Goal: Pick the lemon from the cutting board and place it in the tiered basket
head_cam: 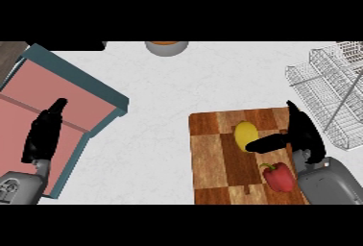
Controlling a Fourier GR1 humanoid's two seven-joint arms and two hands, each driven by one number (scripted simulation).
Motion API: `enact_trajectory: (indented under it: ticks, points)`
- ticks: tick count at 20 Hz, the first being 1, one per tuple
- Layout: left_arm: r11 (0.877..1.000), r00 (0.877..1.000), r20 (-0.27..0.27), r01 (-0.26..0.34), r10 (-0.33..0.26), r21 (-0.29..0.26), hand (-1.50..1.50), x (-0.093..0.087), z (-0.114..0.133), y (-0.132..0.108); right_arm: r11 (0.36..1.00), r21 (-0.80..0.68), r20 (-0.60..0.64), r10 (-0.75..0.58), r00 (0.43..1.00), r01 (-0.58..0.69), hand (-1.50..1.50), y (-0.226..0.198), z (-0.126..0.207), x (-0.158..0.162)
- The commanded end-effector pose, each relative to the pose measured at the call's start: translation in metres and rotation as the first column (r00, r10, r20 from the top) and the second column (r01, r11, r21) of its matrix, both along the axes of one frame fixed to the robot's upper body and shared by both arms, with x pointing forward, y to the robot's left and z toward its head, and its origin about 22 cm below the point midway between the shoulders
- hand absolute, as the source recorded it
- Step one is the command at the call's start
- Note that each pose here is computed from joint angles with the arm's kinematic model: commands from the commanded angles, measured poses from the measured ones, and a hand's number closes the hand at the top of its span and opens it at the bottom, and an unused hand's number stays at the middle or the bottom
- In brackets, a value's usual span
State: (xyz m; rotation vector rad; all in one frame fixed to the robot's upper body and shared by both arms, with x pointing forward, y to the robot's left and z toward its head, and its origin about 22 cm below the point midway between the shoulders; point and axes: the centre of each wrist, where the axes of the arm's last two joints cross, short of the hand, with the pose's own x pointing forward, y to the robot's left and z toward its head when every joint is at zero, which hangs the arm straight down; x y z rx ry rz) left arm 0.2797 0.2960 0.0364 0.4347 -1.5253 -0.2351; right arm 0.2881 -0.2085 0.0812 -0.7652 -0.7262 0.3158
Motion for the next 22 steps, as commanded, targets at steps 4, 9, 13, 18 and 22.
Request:
enact_trajectory:
  ticks: [4,9,13,18,22]
  points:
    - [1.000,1.000,0.013,-0.012,0.012,0.004,0.00,-0.001,-0.002,0.002,0.990,-0.029,-0.169,-0.138,0.976,0.135,-1.50,0.022,-0.002,0.009]
    - [1.000,1.000,-0.016,-0.016,0.016,-0.011,0.00,-0.006,-0.010,0.004,0.990,-0.006,-0.215,-0.136,0.967,0.138,-1.50,0.033,-0.014,0.005]
    - [1.000,1.000,0.001,-0.007,0.007,-0.006,0.00,-0.003,0.003,-0.003,0.984,-0.007,-0.203,-0.176,0.963,0.179,-1.50,0.028,-0.007,0.017]
    - [1.000,1.000,0.012,-0.014,0.014,0.006,0.00,-0.004,-0.005,-0.010,0.986,0.009,-0.244,-0.161,0.956,0.168,-1.50,0.049,-0.023,0.008]
    - [1.000,1.000,0.012,-0.001,0.001,0.000,0.00,-0.002,-0.002,0.007,0.983,0.007,-0.231,-0.175,0.957,0.181,-1.50,0.038,-0.018,0.022]
